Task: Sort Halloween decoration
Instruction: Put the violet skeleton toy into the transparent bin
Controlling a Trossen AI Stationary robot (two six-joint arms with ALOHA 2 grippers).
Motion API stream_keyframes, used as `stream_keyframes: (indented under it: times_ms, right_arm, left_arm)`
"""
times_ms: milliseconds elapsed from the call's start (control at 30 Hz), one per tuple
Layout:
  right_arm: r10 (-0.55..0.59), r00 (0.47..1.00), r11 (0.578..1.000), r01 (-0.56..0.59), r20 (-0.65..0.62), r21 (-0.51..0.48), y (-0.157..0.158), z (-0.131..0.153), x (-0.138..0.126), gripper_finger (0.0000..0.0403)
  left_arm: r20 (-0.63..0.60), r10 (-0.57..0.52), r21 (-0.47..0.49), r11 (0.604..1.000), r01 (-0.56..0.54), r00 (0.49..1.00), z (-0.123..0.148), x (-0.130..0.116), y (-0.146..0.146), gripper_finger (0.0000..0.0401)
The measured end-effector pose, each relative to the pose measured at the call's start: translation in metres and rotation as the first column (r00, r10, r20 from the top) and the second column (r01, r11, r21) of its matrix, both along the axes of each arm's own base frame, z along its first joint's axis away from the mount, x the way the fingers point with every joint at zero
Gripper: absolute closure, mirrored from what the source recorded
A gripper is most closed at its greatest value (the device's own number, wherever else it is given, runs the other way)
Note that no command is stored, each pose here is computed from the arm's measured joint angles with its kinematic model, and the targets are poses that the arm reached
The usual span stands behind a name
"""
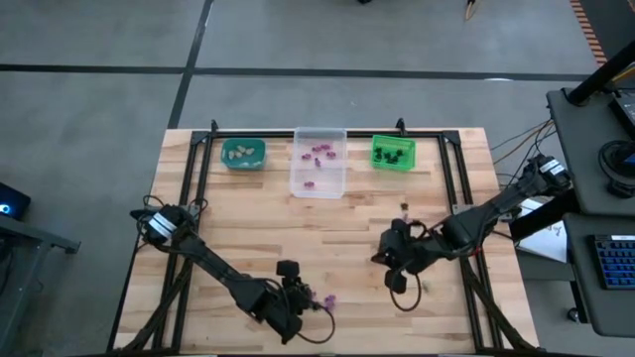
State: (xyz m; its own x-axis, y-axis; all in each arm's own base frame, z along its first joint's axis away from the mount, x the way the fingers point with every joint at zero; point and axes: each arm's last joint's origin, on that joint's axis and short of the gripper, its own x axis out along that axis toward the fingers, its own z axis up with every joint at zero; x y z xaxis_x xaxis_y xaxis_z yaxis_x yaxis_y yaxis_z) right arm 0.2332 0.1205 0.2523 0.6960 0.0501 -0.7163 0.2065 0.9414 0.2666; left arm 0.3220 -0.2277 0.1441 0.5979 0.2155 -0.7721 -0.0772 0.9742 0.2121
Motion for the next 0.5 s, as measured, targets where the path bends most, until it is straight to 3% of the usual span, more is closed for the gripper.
stream_keyframes:
  times_ms: [500]
  right_arm:
    - [0.000, 0.996, 0.997, -0.007, -0.094, -0.072, 0.013, -0.033, 0.015, 0.0394]
  left_arm:
    - [0.121, 0.012, -0.088, 0.996, -0.001, 0.993, -0.023, -0.001, 0.007, 0.0250]
